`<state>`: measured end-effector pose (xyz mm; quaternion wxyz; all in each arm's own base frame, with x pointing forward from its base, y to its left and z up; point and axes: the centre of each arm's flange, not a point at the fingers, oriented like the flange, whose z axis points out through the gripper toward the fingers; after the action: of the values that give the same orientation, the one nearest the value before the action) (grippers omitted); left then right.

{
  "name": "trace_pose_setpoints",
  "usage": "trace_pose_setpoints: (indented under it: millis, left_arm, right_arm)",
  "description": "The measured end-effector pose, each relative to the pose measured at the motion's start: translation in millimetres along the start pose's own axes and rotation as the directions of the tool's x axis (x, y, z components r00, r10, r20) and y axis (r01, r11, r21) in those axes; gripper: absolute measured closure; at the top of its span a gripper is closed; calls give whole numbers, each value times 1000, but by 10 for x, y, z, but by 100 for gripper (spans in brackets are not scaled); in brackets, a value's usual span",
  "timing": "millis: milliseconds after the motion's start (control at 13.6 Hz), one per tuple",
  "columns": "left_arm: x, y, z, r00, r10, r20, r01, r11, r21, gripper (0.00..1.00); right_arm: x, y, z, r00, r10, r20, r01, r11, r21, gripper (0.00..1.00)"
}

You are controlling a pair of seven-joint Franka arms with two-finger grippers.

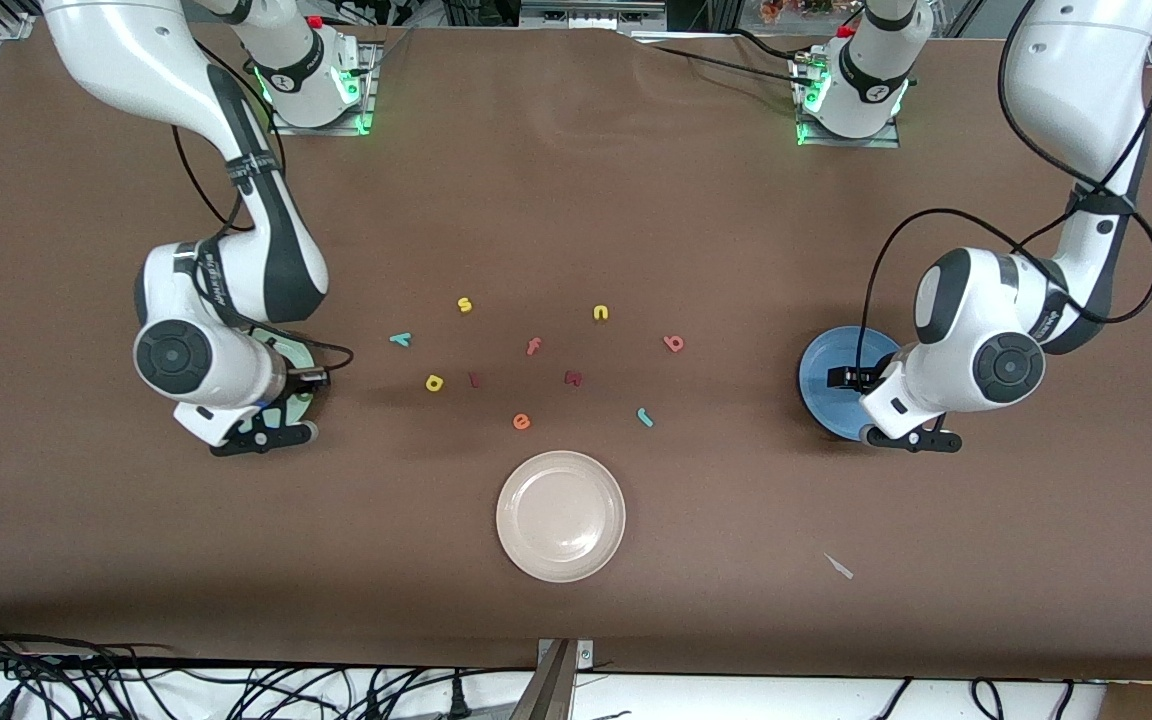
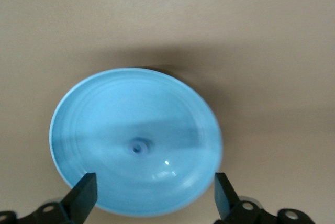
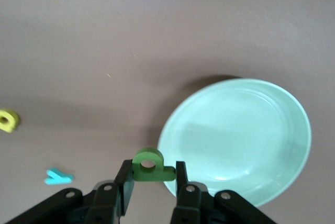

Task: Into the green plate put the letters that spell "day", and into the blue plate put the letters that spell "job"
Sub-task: 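Drop the o on the blue plate and the p on the green plate, then grasp the red a and the yellow o with the left and right grippers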

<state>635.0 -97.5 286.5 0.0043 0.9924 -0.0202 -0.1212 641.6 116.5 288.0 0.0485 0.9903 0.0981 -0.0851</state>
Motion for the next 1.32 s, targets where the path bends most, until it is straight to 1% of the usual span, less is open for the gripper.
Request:
trace_pose_setpoints:
  millis: [73,220,366,513,586,660,733,806,880,953,1026,1099,1173,1246,1319]
  left_arm:
    - [-13,139,-141,1000,-19,-5,19,1000,-5,0]
    - [-71,530,-265,995,-103,-9,103,994,-21,0]
    - [-179,1004,-173,979,-205,11,205,979,-15,0]
    - [-295,1482,0,955,-294,23,294,956,6,0]
    - [-336,1679,95,943,-331,18,331,944,5,0]
    - [-363,1836,208,931,-364,15,364,931,-20,0]
    - [-374,1927,332,918,-396,22,396,916,-63,0]
    - [-381,1957,455,905,-425,28,426,900,-93,0]
    - [-394,1973,579,893,-449,30,450,887,-107,1]
    - [-425,2017,711,882,-470,31,471,875,-111,2]
    - [-472,2111,851,870,-493,32,493,863,-112,5]
    - [-523,2233,979,857,-514,33,515,850,-112,5]
    - [-571,2361,1089,847,-531,31,531,840,-111,9]
    - [-608,2458,1190,839,-543,27,543,833,-106,10]
    - [-623,2507,1271,833,-553,28,553,827,-104,15]
  right_arm:
    - [-81,99,32,1000,-18,-16,18,1000,-1,63]
    - [-277,340,175,997,-64,-52,63,998,-8,63]
    - [-441,562,368,991,-113,-74,112,994,-21,63]
    - [-528,713,550,986,-146,-83,144,989,-35,63]
    - [-551,757,611,986,-146,-82,143,989,-37,59]
    - [-555,780,637,987,-142,-80,139,990,-37,59]
    - [-550,778,633,987,-141,-82,139,990,-37,54]
    - [-528,752,596,986,-139,-89,137,990,-36,46]
    - [-498,692,540,987,-131,-93,129,991,-31,35]
    - [-464,583,470,989,-116,-87,114,993,-20,26]
    - [-432,426,388,992,-97,-78,96,995,-7,15]
    - [-404,249,320,994,-77,-77,77,997,5,4]
    - [-382,57,277,995,-62,-84,63,998,15,0]
    - [-371,-136,258,995,-51,-89,54,998,25,0]
    - [-366,-312,248,995,-39,-96,43,999,34,0]
